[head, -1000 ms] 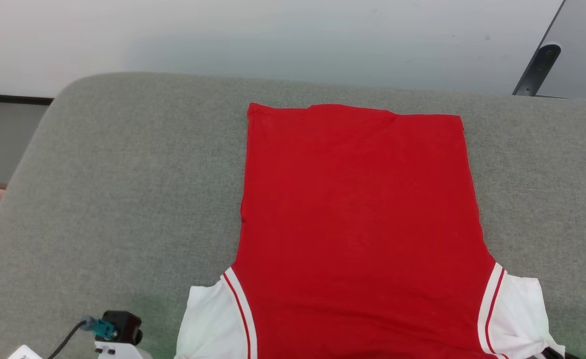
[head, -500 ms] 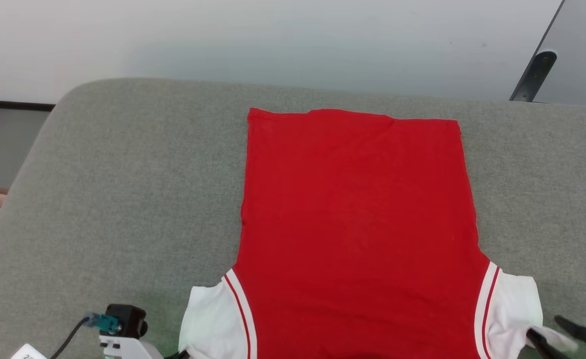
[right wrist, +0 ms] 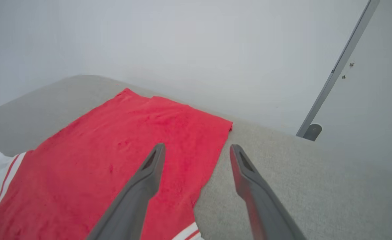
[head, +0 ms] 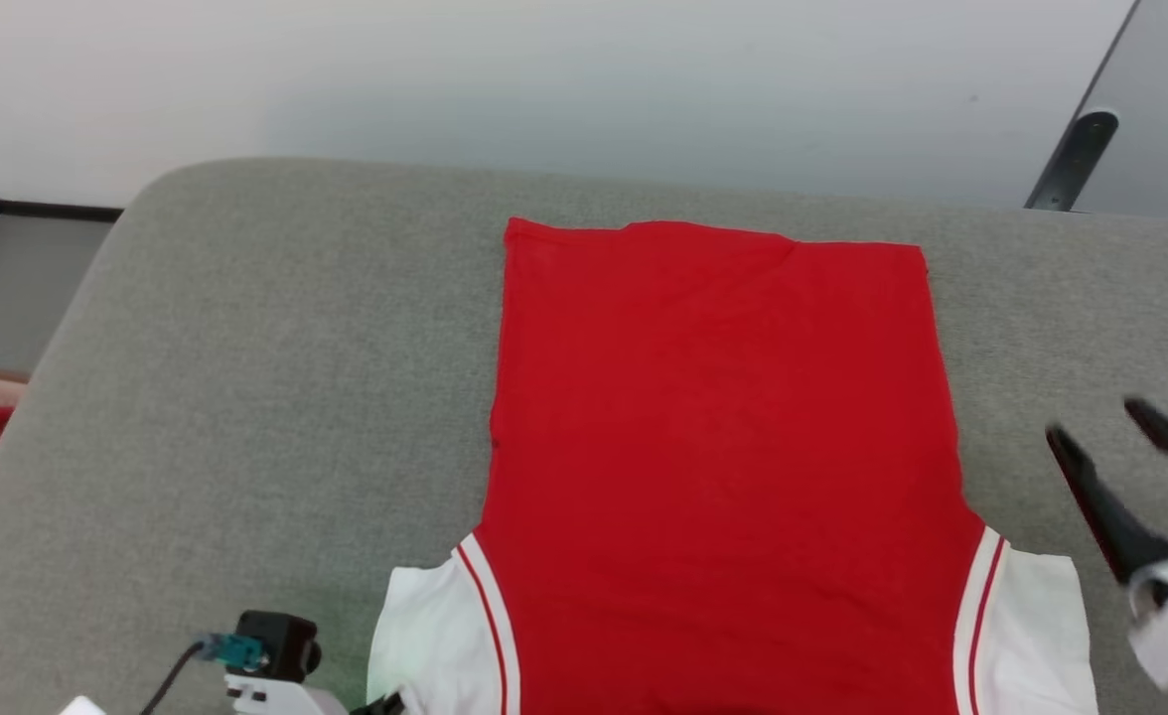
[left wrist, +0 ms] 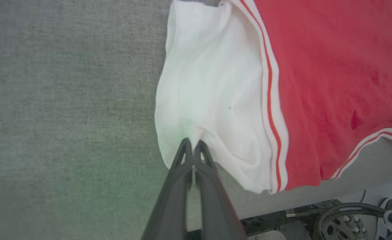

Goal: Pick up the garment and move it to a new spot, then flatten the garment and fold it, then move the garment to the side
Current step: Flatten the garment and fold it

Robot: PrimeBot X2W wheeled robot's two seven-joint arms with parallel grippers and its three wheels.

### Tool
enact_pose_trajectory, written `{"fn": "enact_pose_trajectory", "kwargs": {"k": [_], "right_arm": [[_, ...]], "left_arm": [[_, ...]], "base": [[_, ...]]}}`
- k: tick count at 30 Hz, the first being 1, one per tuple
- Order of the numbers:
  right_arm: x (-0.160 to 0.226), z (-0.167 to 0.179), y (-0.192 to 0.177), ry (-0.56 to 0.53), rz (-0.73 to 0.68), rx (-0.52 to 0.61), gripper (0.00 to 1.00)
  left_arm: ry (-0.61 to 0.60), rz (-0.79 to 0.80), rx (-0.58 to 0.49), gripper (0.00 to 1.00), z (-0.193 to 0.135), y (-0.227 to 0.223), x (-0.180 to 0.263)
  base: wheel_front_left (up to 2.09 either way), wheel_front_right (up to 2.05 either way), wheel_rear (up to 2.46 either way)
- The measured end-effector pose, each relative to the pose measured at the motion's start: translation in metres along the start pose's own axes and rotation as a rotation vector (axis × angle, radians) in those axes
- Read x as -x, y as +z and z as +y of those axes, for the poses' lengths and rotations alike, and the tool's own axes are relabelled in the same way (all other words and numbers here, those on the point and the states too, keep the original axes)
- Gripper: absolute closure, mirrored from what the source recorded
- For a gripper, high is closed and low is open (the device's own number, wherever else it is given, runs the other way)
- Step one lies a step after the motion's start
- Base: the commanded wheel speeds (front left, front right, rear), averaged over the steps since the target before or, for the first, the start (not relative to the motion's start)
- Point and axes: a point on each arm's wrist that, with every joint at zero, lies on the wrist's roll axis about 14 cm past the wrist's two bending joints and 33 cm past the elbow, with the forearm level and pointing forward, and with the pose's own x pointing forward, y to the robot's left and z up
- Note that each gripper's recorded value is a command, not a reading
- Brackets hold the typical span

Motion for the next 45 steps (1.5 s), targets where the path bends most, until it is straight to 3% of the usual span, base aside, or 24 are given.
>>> {"fn": "enact_pose_trajectory", "kwargs": {"k": [5, 8, 23, 38, 44, 45], "right_arm": [[-0.043, 0.0, 0.028, 0.022, -0.058, 0.033, 0.0], [-0.072, -0.004, 0.03, 0.032, -0.024, 0.047, 0.0], [-0.191, -0.027, -0.034, 0.048, 0.451, 0.057, 0.0], [-0.229, -0.051, -0.119, -0.055, 0.871, -0.016, 0.0], [-0.235, -0.05, -0.135, -0.08, 0.939, -0.069, 0.0], [-0.235, -0.05, -0.137, -0.084, 0.951, -0.072, 0.58]], "left_arm": [[-0.011, -0.032, -0.027, 1.0, -0.006, 0.009, -0.004], [-0.033, -0.066, -0.044, 1.0, -0.015, 0.02, -0.008], [-0.047, -0.099, -0.026, 1.0, -0.02, 0.027, -0.032], [-0.032, -0.087, 0.041, 1.0, -0.009, 0.016, -0.046], [-0.031, -0.083, 0.06, 1.0, -0.007, 0.012, -0.048], [-0.031, -0.083, 0.062, 1.0, -0.006, 0.011, -0.049]], "base": [[0.0, 0.0, 0.0], [0.0, 0.0, 0.0], [0.0, 0.0, 0.0], [0.0, 0.0, 0.0], [0.0, 0.0, 0.0], [0.0, 0.0, 0.0]]}}
